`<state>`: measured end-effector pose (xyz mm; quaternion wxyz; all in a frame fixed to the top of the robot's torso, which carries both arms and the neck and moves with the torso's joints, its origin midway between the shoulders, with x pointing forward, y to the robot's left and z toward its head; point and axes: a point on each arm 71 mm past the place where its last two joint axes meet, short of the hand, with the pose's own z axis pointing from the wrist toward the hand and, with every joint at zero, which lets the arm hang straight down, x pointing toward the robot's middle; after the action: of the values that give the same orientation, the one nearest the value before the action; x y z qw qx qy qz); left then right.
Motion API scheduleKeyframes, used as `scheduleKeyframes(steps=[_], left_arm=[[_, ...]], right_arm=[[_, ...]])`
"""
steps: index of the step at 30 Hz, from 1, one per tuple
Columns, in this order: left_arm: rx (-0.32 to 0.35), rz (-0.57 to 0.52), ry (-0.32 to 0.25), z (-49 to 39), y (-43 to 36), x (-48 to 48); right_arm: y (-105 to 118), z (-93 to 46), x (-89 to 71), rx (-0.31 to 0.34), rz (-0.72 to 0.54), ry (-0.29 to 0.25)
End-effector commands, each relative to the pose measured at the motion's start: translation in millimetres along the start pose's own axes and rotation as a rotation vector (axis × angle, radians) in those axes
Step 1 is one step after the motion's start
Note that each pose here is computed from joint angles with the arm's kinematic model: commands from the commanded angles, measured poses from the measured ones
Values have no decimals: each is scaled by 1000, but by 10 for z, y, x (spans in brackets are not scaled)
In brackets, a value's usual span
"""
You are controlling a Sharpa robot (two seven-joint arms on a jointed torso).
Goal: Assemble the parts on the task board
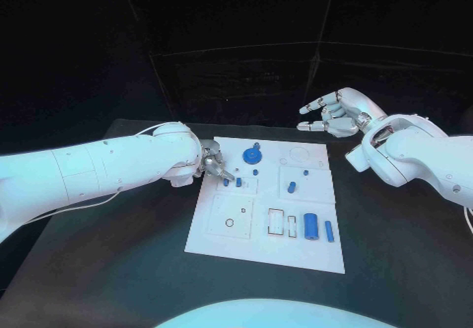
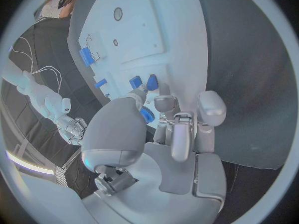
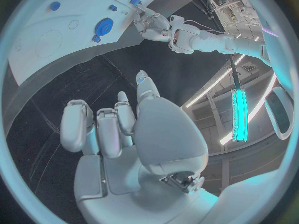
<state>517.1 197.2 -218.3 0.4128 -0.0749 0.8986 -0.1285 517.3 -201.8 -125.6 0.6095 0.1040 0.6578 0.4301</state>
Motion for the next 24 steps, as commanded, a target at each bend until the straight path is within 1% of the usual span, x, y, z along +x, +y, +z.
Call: scheduleKeyframes(steps=[1, 6, 8, 9, 13, 17, 19, 21, 24], left_arm=[[62, -106, -93, -19, -31, -70], [126, -191, -175, -60, -29, -136], [143, -214, -191, -72, -26, -152], [175, -243, -203, -86, -32, -169], [253, -315, -218, -112, -54, -207], [306, -345, -223, -117, -80, -234], [341, -345, -222, -109, -119, -243], [410, -327, -221, -98, -191, -253], [517, -231, -248, -93, -322, -260]], right_arm=[[19, 5, -2, -9, -1, 2], [22, 9, 2, -10, -1, 3], [21, 10, 2, -10, -1, 3], [20, 10, 1, -10, -1, 3], [16, 10, -3, -9, -2, 1], [12, 10, -6, -8, -2, 0], [11, 10, -7, -8, -2, 0], [11, 12, -6, -8, -2, 0], [14, 13, -3, -8, -2, 1]])
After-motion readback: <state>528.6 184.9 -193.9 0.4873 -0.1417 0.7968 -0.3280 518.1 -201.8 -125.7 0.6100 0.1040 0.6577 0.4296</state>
